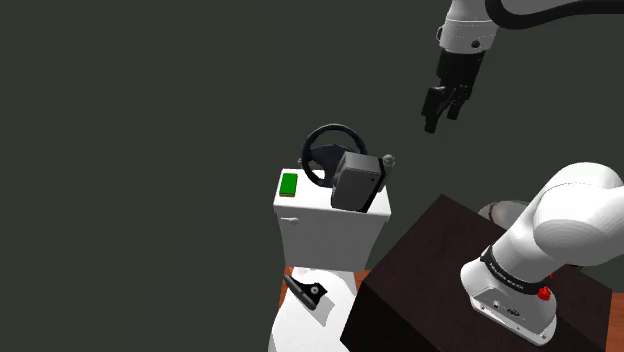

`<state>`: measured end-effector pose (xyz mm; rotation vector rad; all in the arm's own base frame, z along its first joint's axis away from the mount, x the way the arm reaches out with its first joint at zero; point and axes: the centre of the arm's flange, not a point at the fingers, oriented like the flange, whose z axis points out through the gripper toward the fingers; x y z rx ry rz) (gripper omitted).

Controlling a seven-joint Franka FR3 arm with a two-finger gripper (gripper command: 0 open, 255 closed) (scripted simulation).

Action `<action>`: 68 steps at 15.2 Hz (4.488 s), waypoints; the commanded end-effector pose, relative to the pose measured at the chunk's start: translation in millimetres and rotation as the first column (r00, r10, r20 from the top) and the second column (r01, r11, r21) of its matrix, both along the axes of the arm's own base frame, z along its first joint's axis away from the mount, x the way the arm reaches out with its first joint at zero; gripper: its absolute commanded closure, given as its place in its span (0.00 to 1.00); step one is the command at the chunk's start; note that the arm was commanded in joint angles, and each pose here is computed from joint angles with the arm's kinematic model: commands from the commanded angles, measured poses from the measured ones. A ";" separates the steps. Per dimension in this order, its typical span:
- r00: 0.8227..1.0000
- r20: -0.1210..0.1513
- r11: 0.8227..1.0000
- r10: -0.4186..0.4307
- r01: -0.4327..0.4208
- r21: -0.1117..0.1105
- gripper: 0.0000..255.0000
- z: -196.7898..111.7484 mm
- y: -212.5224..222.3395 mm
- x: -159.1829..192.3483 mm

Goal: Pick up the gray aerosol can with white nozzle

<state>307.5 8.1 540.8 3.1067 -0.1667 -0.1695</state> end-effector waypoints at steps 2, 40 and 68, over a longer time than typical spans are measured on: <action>1.000 0.005 1.000 -0.009 0.009 -0.003 0.00 -10.2 -5.1 5.5; 0.928 0.188 0.935 -0.321 0.343 -0.095 0.00 -350.4 -238.9 190.8; 0.928 0.188 0.935 -0.321 0.343 -0.095 1.00 -321.8 -238.9 190.8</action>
